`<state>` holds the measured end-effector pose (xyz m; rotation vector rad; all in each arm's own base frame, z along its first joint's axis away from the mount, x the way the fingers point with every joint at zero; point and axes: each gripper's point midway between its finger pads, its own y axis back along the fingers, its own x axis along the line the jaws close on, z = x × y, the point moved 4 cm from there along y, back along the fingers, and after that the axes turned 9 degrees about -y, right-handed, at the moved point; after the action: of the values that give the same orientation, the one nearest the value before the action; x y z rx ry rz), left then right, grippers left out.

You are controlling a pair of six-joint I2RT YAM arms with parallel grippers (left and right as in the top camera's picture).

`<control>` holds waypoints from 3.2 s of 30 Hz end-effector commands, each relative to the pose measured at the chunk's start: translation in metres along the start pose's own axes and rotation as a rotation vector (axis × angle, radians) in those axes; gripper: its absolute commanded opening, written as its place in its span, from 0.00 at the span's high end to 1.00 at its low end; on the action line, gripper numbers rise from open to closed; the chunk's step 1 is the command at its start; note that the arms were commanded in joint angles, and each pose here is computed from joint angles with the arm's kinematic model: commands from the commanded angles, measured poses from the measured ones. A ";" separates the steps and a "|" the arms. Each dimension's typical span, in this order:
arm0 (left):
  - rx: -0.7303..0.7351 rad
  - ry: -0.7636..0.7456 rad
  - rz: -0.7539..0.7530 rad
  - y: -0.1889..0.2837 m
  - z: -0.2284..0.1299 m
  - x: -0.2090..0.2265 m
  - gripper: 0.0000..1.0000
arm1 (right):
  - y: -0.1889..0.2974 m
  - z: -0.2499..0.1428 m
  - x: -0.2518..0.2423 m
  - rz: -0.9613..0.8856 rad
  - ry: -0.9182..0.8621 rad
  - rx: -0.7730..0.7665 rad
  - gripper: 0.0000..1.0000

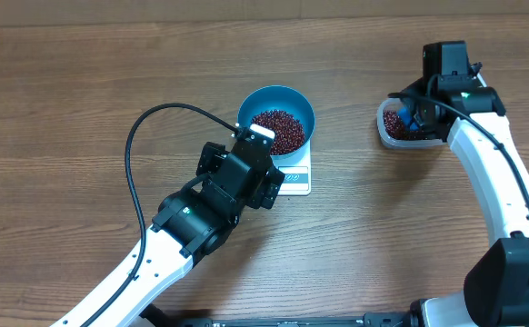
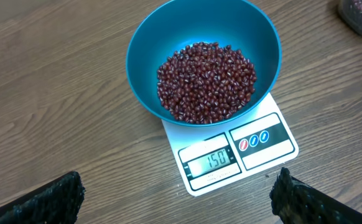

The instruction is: Scoop item into bowl and weigh 150g on scale

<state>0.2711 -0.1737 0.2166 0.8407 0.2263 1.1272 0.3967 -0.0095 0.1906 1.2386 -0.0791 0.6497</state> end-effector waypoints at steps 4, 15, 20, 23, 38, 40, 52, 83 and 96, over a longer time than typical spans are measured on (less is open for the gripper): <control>-0.025 0.012 0.009 0.004 0.009 0.004 0.00 | 0.002 -0.003 0.001 0.032 -0.007 0.013 0.44; -0.024 0.012 0.009 0.004 0.009 0.004 0.00 | 0.002 -0.003 0.001 0.031 0.006 0.013 0.40; -0.024 0.012 0.009 0.004 0.009 0.004 0.00 | 0.002 -0.006 -0.005 0.007 0.100 0.025 0.32; -0.024 0.011 0.009 0.004 0.009 0.004 0.01 | 0.003 -0.009 -0.012 -0.025 0.178 0.042 0.22; -0.024 0.012 0.009 0.004 0.009 0.004 0.00 | 0.056 -0.004 -0.009 -0.056 0.684 0.156 0.00; -0.024 0.012 0.009 0.004 0.009 0.004 0.00 | 0.067 -0.001 -0.008 -0.059 0.714 0.161 0.00; -0.024 0.012 0.009 0.004 0.009 0.004 0.01 | 0.143 0.018 -0.005 -0.058 0.820 0.156 0.00; -0.024 0.012 0.009 0.004 0.009 0.004 0.00 | 0.149 0.024 -0.004 -0.069 0.819 0.123 0.00; -0.024 0.012 0.009 0.004 0.009 0.004 0.01 | 0.149 0.024 -0.004 -0.069 0.819 0.123 0.00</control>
<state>0.2712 -0.1738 0.2169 0.8399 0.2261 1.1273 0.3281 -0.0073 0.3108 1.0392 0.7166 1.0375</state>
